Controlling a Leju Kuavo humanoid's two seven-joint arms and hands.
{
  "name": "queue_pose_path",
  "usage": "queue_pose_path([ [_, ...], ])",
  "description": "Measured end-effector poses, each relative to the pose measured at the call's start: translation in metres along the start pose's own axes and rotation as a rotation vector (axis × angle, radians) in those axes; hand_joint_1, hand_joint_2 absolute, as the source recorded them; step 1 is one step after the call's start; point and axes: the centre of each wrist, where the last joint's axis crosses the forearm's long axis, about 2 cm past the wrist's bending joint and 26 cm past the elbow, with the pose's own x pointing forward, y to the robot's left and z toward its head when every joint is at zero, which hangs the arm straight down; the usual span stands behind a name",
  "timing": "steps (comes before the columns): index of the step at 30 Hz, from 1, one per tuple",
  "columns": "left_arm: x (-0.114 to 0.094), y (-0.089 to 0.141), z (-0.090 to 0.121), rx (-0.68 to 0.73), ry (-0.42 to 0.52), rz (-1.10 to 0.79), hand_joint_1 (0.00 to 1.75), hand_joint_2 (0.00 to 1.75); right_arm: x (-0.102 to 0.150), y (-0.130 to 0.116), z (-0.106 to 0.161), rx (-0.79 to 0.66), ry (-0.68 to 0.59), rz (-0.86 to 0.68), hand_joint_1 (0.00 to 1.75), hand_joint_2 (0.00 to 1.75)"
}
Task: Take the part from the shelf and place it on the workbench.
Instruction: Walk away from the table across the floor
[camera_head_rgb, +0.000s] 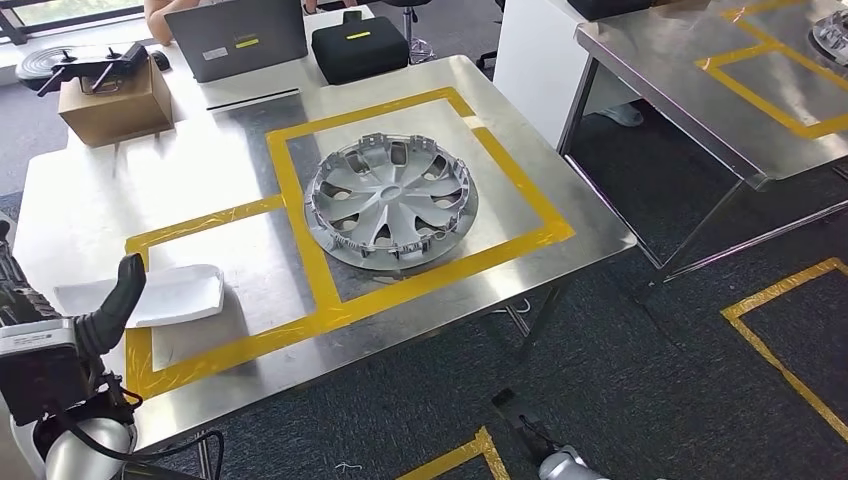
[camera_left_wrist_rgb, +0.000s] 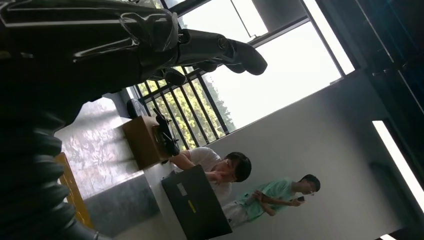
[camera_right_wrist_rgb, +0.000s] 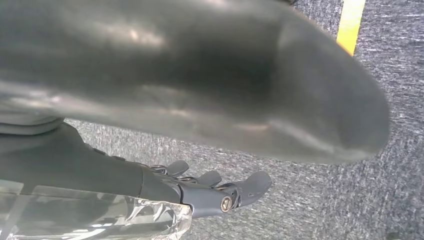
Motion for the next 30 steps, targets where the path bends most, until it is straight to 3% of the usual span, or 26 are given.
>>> queue_pose_path([
  [10,0.027,0.003,0.005,0.010,-0.055,0.107,0.00,0.00,-0.008,0.006,0.002,0.020,0.005,-0.003,0.00,0.00],
  [17,0.038,0.007,0.024,0.041,-0.045,0.226,0.00,0.00,-0.012,0.010,0.003,0.029,0.007,-0.012,0.00,0.00],
  [30,0.044,0.013,0.031,0.069,-0.092,0.206,0.00,0.00,-0.012,0.012,0.004,0.046,0.005,-0.022,0.00,0.00],
])
